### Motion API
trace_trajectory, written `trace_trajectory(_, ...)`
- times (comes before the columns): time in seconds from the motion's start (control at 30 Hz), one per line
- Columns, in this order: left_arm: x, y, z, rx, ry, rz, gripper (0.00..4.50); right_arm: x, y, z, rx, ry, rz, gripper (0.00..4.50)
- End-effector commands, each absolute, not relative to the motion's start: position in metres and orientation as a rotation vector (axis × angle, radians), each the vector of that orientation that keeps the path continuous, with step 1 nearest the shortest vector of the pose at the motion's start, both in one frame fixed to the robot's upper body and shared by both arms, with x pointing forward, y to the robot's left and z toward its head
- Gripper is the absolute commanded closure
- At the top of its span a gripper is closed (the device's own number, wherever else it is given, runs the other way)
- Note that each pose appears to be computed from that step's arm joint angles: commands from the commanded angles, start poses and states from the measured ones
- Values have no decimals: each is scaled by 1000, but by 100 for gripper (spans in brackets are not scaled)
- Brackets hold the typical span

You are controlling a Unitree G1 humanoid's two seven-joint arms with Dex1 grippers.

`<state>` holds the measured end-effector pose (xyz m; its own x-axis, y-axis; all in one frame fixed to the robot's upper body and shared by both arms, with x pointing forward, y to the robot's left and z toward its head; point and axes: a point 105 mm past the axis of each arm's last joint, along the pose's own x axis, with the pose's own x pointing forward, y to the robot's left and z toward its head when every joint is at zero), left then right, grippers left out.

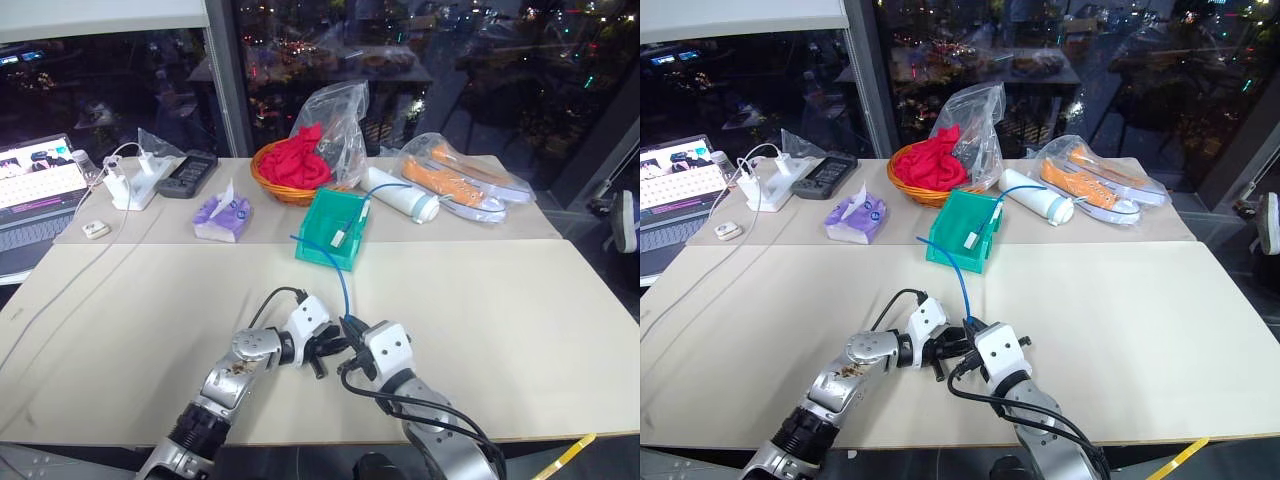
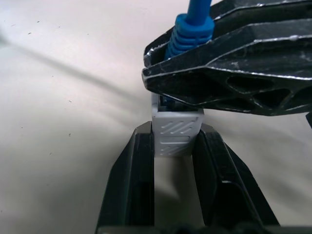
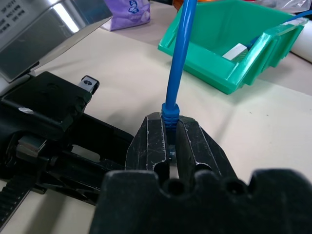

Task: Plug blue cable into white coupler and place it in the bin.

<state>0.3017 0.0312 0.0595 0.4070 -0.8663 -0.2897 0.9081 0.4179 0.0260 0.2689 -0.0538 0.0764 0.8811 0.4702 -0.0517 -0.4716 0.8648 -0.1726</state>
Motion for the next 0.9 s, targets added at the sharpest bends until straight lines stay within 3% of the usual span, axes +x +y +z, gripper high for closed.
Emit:
trace_trajectory(0.03,303,28,96,163,94,-1152,387,207,-92,-81,-257,790,491,450)
trace_trajectory(0.23,306,27,97,162,89,-1145,387,193,-94,-92,-217,913,512,450)
trace_trajectory(0.9,310,23,97,152,72,-1130,387,205,-106,-85,-249,881,489,450)
